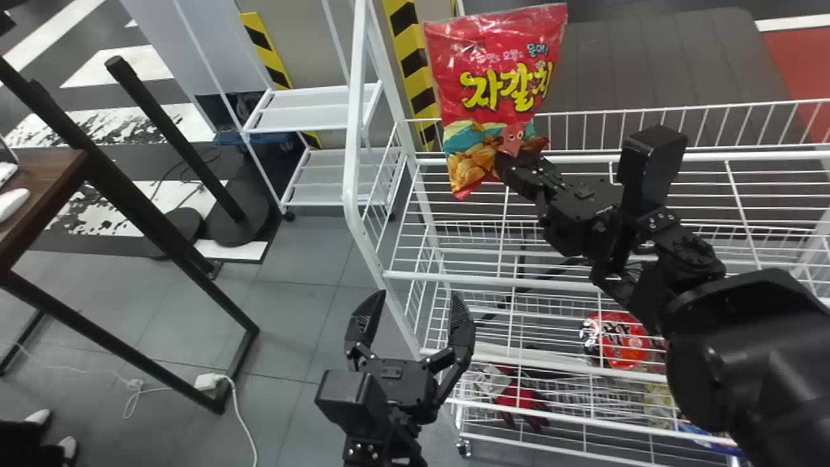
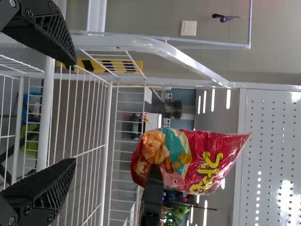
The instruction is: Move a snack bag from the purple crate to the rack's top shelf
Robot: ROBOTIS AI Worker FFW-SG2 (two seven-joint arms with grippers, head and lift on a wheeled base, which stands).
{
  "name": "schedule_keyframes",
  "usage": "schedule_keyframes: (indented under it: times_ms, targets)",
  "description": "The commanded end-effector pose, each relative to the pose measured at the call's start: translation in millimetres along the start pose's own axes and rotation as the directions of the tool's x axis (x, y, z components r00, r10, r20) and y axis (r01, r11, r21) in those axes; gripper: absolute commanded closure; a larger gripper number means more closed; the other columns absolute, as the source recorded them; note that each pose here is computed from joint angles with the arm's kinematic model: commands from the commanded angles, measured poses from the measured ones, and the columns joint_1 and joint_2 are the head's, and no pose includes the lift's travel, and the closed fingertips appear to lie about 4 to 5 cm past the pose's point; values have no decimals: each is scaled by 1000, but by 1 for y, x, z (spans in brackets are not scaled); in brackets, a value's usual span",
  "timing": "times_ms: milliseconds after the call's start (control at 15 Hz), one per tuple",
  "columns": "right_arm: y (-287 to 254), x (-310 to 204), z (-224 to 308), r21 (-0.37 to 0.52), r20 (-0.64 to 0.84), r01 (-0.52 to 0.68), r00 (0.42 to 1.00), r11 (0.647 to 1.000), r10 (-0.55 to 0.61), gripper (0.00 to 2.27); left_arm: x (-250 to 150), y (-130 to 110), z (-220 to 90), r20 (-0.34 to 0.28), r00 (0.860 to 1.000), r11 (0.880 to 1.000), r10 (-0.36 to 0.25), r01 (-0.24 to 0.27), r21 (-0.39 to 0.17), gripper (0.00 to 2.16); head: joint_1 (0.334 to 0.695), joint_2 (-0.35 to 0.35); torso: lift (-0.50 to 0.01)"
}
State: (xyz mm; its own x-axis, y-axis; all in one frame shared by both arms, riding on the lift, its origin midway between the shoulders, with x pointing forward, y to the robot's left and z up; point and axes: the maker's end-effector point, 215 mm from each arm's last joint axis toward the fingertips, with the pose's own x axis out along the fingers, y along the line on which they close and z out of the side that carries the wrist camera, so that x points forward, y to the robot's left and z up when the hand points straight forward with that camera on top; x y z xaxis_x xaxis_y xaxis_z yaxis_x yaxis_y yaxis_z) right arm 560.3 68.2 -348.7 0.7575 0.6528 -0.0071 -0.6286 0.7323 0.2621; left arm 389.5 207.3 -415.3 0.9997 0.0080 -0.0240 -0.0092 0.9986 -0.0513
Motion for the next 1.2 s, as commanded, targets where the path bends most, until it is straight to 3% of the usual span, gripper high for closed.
schedule_keyframes:
  times_ms: [0,333,1133]
  targets:
    - [-4,3,-12,30,-7,11,1000,999,-11,1983,-4,4,-2,9,1000,1000,7,-7,-7,76,695,310,1]
    - [-33,4,-48,41,-65,72,995,997,-69,1983,-7,9,5,43,999,1000,16,-16,-13,76,695,315,1]
    - [-61,18,-59,17,-104,114,988,993,-112,1902,-10,14,8,56,998,1000,18,-17,-12,76,695,290,1]
